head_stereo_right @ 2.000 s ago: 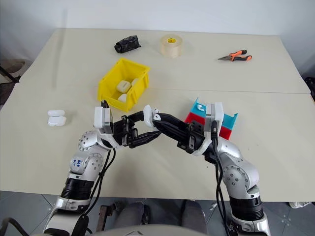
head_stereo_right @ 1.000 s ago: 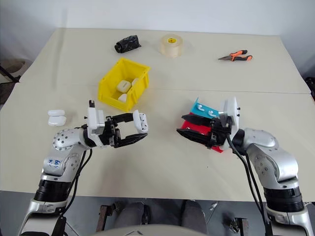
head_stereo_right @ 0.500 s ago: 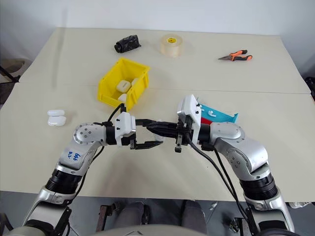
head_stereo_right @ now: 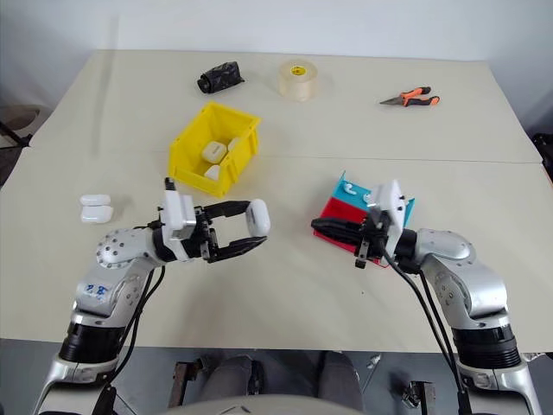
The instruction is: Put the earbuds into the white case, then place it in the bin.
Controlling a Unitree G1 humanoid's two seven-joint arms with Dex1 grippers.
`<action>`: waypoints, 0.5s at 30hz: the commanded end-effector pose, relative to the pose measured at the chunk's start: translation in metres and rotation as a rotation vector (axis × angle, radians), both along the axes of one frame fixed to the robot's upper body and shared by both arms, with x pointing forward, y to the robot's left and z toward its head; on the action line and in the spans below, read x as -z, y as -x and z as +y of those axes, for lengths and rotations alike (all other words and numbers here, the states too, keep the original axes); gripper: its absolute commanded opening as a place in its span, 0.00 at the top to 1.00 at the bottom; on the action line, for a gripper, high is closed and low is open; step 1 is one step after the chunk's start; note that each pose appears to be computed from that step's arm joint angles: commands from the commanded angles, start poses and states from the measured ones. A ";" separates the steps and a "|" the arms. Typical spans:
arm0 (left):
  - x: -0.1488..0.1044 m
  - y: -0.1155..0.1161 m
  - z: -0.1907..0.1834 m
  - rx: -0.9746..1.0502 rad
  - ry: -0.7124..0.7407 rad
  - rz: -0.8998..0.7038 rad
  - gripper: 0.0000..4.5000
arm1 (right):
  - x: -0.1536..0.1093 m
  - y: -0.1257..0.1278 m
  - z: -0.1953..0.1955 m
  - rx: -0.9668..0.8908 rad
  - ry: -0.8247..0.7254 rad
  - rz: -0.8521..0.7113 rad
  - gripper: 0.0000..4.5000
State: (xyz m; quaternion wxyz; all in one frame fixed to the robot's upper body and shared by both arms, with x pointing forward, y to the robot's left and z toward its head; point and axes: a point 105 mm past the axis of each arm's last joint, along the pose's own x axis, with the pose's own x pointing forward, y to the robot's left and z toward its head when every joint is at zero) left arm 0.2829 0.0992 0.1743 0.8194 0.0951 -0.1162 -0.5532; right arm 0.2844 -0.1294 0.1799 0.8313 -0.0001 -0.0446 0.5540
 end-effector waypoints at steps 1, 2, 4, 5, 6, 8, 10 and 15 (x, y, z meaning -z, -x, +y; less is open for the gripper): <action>-0.006 -0.004 0.035 -0.227 0.039 -0.042 0.38 | -0.025 0.013 -0.006 0.012 -0.027 -0.243 0.78; -0.007 -0.007 0.047 -0.298 0.063 -0.037 0.38 | -0.025 0.015 -0.007 0.021 -0.022 -0.263 0.71; -0.007 -0.012 0.067 -0.418 0.116 0.003 0.38 | -0.026 0.014 -0.011 0.068 -0.037 -0.300 0.55; -0.007 -0.014 0.075 -0.463 0.143 0.026 0.38 | -0.024 0.015 -0.014 0.086 -0.046 -0.294 0.48; -0.008 -0.016 0.082 -0.513 0.157 0.030 0.38 | -0.020 0.016 -0.016 0.094 -0.025 -0.313 0.39; -0.009 -0.023 0.093 -0.600 0.195 0.056 0.38 | -0.013 0.018 -0.020 0.111 0.001 -0.320 0.25; -0.012 -0.034 0.100 -0.657 0.182 0.040 0.38 | -0.016 0.014 -0.025 0.169 -0.022 -0.319 0.10; -0.030 -0.082 0.091 -0.668 0.183 -0.011 0.38 | -0.013 0.008 -0.029 0.220 -0.015 -0.326 0.01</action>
